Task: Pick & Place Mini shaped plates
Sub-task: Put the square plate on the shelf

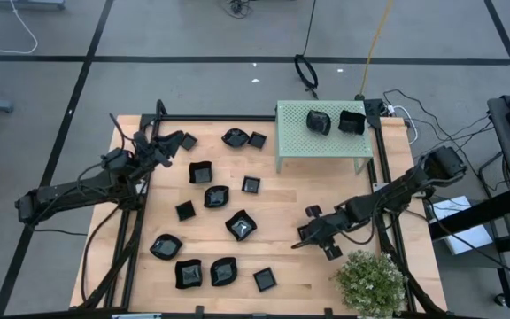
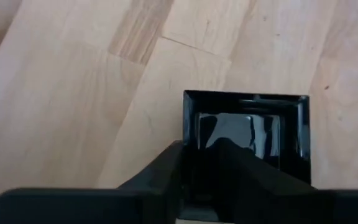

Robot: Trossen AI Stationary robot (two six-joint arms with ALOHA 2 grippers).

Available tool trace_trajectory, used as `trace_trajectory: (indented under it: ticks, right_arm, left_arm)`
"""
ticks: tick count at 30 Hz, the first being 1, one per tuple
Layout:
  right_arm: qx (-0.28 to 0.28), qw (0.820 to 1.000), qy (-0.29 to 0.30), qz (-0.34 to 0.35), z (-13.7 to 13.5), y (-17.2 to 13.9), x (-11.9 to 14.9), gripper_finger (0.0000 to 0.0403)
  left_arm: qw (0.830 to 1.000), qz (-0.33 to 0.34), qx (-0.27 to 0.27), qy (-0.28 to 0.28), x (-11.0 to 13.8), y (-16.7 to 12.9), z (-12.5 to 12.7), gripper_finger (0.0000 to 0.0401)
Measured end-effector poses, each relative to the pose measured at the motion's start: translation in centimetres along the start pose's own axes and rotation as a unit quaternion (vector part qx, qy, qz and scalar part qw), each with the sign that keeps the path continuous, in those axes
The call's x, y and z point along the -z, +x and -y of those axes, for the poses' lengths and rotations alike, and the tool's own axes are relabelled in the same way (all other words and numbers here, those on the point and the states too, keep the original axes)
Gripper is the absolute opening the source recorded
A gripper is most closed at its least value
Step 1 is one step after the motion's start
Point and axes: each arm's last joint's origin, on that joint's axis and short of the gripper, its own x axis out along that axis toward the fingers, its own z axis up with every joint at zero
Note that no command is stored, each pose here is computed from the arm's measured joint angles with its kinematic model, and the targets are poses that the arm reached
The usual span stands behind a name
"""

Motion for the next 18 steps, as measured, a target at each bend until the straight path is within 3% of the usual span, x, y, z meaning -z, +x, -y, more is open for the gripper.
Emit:
trace_trajectory:
  ticks: [6,18]
  right_arm:
    - [-0.004,1.000,0.000,0.009,-0.1,-0.8,0.0,0.0012]
    - [0.050,0.989,0.014,0.137,0.6,-6.3,-1.1,0.0001]
  left_arm:
    - [1.000,-0.002,-0.002,0.001,0.0,0.0,0.0,0.0170]
    - [1.000,-0.002,-0.002,0.004,0.0,0.0,0.0,0.0170]
